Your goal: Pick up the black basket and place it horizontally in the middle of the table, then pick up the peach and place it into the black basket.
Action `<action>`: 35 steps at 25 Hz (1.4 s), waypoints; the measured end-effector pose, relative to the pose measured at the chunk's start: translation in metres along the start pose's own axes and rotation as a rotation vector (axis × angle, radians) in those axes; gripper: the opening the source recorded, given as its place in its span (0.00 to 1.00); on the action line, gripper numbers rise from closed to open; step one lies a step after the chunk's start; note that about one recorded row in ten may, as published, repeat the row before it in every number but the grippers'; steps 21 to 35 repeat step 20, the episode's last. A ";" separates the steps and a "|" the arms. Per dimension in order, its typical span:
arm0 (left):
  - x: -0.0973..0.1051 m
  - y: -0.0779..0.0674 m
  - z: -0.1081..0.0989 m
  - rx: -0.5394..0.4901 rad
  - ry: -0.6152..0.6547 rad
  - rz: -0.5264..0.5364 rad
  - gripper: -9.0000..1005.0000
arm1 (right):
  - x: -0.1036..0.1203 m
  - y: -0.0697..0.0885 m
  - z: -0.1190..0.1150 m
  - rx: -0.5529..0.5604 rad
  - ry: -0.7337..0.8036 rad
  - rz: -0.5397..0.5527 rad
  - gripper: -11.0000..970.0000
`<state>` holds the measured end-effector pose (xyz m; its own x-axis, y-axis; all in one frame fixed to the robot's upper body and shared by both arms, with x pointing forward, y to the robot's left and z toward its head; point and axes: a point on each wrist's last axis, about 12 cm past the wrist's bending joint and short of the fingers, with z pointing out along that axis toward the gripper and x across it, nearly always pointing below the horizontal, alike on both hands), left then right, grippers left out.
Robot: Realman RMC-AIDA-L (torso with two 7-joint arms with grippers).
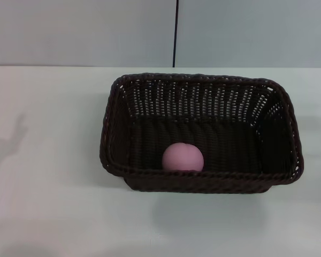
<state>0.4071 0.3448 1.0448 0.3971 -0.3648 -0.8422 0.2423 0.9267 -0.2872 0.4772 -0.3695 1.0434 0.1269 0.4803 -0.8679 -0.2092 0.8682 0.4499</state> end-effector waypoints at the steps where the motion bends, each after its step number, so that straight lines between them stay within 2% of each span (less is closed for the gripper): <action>1: 0.000 0.000 0.000 0.000 0.000 0.000 0.83 | 0.000 0.000 0.000 0.000 0.000 0.000 0.41; 3: -0.002 0.002 -0.003 -0.020 -0.003 0.007 0.82 | -0.005 -0.008 -0.010 0.069 -0.048 0.008 0.41; 12: -0.001 0.006 -0.005 -0.052 0.004 0.009 0.82 | -0.009 -0.019 -0.029 0.152 -0.072 0.006 0.41; 35: -0.001 0.007 -0.005 -0.061 0.009 0.009 0.82 | -0.008 -0.021 -0.032 0.170 -0.075 0.013 0.41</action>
